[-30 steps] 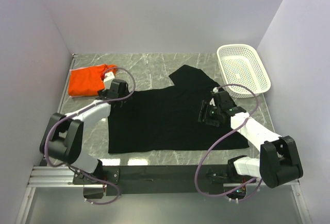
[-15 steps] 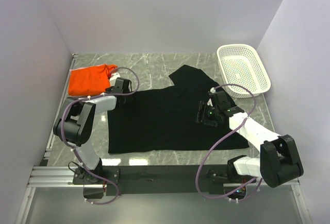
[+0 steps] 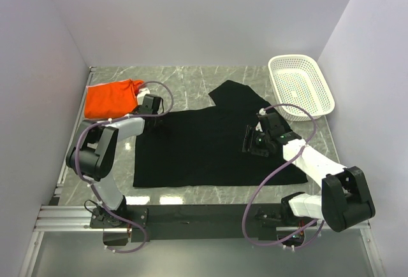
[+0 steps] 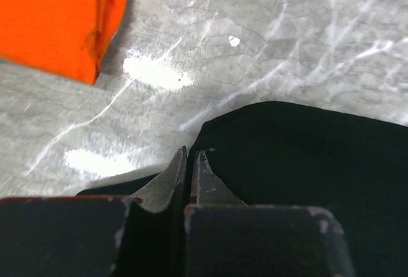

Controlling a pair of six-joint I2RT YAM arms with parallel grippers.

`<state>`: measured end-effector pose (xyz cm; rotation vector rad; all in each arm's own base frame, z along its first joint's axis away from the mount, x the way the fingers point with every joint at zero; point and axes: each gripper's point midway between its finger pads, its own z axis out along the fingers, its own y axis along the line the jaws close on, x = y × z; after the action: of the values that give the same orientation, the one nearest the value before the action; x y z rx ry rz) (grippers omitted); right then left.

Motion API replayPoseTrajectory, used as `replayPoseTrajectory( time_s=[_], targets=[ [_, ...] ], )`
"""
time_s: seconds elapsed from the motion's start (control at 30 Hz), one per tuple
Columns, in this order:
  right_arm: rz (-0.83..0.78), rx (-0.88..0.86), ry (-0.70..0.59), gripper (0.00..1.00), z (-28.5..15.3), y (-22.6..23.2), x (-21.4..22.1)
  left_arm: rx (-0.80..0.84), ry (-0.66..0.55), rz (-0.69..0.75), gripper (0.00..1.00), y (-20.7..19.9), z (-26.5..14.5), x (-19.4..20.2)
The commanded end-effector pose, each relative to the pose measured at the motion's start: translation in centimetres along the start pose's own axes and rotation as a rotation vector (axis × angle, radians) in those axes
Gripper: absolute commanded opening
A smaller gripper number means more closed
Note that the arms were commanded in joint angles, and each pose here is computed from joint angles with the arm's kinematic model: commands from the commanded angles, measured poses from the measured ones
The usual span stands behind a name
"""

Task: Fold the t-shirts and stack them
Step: Fold the tshirt

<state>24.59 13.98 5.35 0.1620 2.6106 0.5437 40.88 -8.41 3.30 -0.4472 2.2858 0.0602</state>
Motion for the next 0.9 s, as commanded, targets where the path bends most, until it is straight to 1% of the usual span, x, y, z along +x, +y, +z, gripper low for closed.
replayPoseTrajectory(
  time_s=[0.0, 0.03, 0.07, 0.1, 0.13, 0.17, 0.23, 0.27, 0.3, 0.37, 0.4, 0.47, 0.5, 0.57, 0.6, 0.67, 0.7, 0.77, 0.8, 0.87],
  targets=[
    [-0.015, -0.015, -0.037, 0.67, 0.2, 0.8, -1.1, 0.036, -0.093, -0.002, 0.01, -1.4, -2.5, -2.2],
    [-0.02, -0.019, -0.038, 0.67, 0.2, 1.0, -1.2, 0.036, -0.094, 0.009, 0.01, -1.7, -3.0, -2.0],
    [-0.02, -0.02, -0.037, 0.67, 0.3, 1.0, -1.2, 0.014, -0.121, 0.013, 0.01, -1.7, -3.5, -2.4],
    [-0.02, -0.017, -0.03, 0.67, 0.5, 1.0, -1.2, 0.029, -0.129, 0.041, 0.03, -2.9, -4.3, -1.8],
    [-0.023, -0.018, -0.028, 0.67, 0.6, 1.2, -1.2, 0.009, -0.121, 0.069, 0.02, -3.0, -4.6, -1.2],
    [-0.026, -0.018, -0.024, 0.67, 0.7, 1.2, -1.1, 0.013, -0.136, 0.092, 0.03, -4.3, -5.4, -0.7],
    [-0.029, -0.018, -0.022, 0.67, 0.9, 1.3, -1.1, -0.001, -0.136, 0.129, 0.04, -5.2, -6.1, 0.4],
    [-0.029, -0.019, -0.018, 0.67, 1.0, 1.3, -1.0, -0.027, -0.109, 0.159, 0.04, -5.2, -6.2, 1.9],
    [-0.029, -0.015, -0.011, 0.67, 1.2, 1.2, -0.9, -0.024, -0.124, 0.189, 0.04, -6.4, -7.0, 2.5],
    [-0.032, -0.011, -0.006, 0.67, 1.4, 1.2, -0.8, -0.041, -0.106, 0.212, 0.06, -6.9, -7.3, 4.3],
    [-0.033, -0.008, -0.002, 0.67, 1.5, 1.1, -0.7, -0.047, -0.096, 0.247, 0.13, -7.4, -8.0, 5.3],
    [-0.033, -0.008, 0.003, 0.67, 1.7, 1.1, -0.6, -0.044, -0.076, 0.254, 0.21, -7.9, -8.6, 6.6],
    [-0.034, -0.007, 0.006, 0.67, 1.8, 1.1, -0.6, -0.03, -0.067, 0.273, 0.28, -8.4, -9.4, 7.4],
    [-0.035, -0.007, 0.013, 0.67, 2.0, 1.1, -0.4, 0.009, -0.071, 0.255, 0.38, -9.4, -10.6, 7.5],
    [-0.035, -0.006, 0.02, 0.67, 2.2, 1.0, -0.3, 0.031, -0.072, 0.254, 0.5, -9.9, -11.2, 7.5],
    [-0.038, -0.006, 0.023, 0.67, 2.3, 1.0, -0.3, 0.084, -0.074, 0.224, 0.62, -10.7, -12.5, 6.6],
    [-0.039, -0.005, 0.025, 0.67, 2.3, 1.1, -0.3, 0.102, -0.077, 0.218, 0.72, -10.8, -12.9, 6.3],
    [-0.044, -0.002, 0.024, 0.67, 2.3, 1.1, -0.4, 0.162, -0.109, 0.19, 0.78, -11.6, -14.1, 4.7],
    [-0.045, 0.001, 0.027, 0.67, 2.4, 1.0, -0.3, 0.16, -0.114, 0.173, 0.83, -11.2, -13.8, 4.0],
    [-0.046, 0.002, 0.03, 0.67, 2.5, 1.0, -0.4, 0.17, -0.12, 0.136, 0.84, -10.9, -13.3, 2.5]
  ],
)
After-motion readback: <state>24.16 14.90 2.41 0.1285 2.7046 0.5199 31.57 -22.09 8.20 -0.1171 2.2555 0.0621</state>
